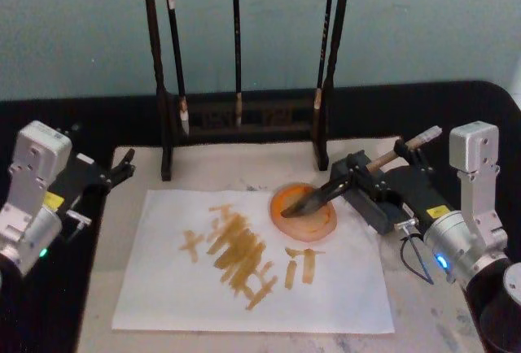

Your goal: Pick up the brush from the inkstone, write on the paper, then place the brush back to its original position.

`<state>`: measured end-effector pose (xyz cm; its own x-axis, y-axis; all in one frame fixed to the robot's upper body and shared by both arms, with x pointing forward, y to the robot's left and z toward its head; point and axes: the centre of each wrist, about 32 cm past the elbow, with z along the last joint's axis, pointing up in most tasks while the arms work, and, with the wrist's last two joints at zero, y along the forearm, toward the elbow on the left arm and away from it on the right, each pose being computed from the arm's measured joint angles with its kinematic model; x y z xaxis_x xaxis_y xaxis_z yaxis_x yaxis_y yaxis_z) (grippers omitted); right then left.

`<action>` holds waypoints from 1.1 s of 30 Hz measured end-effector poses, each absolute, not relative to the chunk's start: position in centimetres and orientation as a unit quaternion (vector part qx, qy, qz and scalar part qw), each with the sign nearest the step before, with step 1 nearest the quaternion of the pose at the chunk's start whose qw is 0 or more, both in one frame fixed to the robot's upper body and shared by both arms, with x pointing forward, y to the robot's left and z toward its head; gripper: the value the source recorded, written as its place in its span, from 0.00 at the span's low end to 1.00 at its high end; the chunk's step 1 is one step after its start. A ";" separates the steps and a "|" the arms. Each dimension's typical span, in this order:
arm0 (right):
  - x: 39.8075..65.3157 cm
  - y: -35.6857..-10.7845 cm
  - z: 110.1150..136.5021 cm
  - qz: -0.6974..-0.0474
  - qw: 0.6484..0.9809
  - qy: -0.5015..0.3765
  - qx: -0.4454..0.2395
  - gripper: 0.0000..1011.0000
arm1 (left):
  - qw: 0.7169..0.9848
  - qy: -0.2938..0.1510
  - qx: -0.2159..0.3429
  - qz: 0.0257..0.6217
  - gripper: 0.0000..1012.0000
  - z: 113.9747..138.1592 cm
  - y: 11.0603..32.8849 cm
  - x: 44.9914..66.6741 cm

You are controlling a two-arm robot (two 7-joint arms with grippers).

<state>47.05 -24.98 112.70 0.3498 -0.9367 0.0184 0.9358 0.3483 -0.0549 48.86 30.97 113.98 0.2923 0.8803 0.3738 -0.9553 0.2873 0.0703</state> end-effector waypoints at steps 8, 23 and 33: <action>47.1 -25.0 112.7 -0.570 0.821 0.008 -0.028 0.99 | 0.791 -0.132 0.142 0.580 1.00 114.0 31.0 48.9; 47.1 -25.0 112.7 -0.570 0.821 0.008 -0.028 0.99 | 0.791 -0.132 0.142 0.580 1.00 114.0 31.0 48.9; 47.1 -25.0 112.7 -0.570 0.821 0.008 -0.028 0.99 | 0.791 -0.132 0.141 0.580 1.00 114.0 31.0 48.9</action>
